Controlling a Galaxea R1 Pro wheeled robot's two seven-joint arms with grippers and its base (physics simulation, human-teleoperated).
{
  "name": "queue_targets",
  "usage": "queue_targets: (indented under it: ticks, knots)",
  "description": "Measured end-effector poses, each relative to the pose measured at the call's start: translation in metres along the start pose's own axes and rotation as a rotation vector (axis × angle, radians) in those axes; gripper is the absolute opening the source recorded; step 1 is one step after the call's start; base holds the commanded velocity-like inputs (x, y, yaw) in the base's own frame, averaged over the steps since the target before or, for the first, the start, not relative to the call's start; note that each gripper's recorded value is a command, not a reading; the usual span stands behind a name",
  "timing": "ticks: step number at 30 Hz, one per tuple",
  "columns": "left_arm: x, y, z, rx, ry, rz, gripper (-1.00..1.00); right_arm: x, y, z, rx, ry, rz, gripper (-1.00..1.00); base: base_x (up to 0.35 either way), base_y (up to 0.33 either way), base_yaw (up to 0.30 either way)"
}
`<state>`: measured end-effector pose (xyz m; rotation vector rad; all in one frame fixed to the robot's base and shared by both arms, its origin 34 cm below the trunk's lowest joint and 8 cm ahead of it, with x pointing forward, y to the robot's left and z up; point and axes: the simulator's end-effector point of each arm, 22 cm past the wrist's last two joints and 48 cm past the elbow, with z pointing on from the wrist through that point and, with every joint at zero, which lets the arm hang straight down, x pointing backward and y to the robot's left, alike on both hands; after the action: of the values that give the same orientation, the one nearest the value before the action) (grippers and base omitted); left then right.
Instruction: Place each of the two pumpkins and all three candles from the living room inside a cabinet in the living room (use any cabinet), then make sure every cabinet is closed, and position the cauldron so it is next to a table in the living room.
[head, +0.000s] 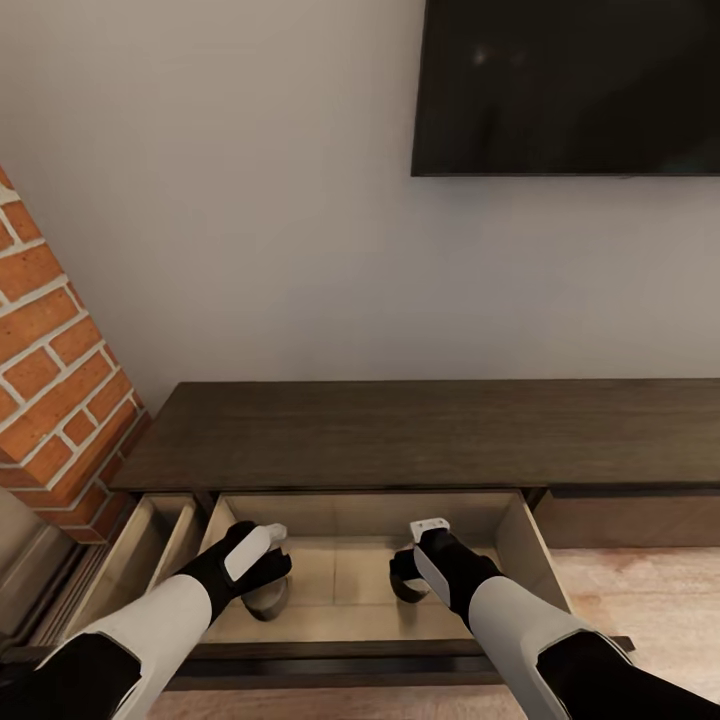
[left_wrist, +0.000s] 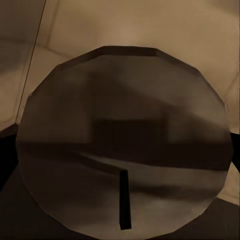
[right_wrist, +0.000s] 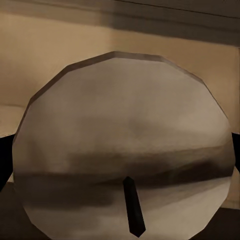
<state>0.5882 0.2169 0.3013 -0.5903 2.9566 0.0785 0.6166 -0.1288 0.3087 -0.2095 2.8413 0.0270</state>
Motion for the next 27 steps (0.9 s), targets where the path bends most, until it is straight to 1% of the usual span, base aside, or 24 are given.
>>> queue_targets:
  ticks: [7, 19, 27]
  knots:
    - [0.004, 0.003, 0.003, -0.01, 0.006, 0.001, -1.0, 0.001, -0.001, 0.001, 0.003, 0.005, -0.002, -1.0, 0.0, 0.0, 0.0]
    - [0.009, 0.005, 0.011, -0.017, 0.021, 0.001, -1.0, 0.013, 0.001, 0.01, -0.002, 0.033, 0.001, -1.0, 0.0, 0.0, 0.0]
    - [0.013, 0.006, 0.017, -0.022, 0.033, 0.002, -1.0, 0.018, 0.002, 0.015, -0.007, 0.04, 0.004, -1.0, 0.0, 0.0, 0.0]
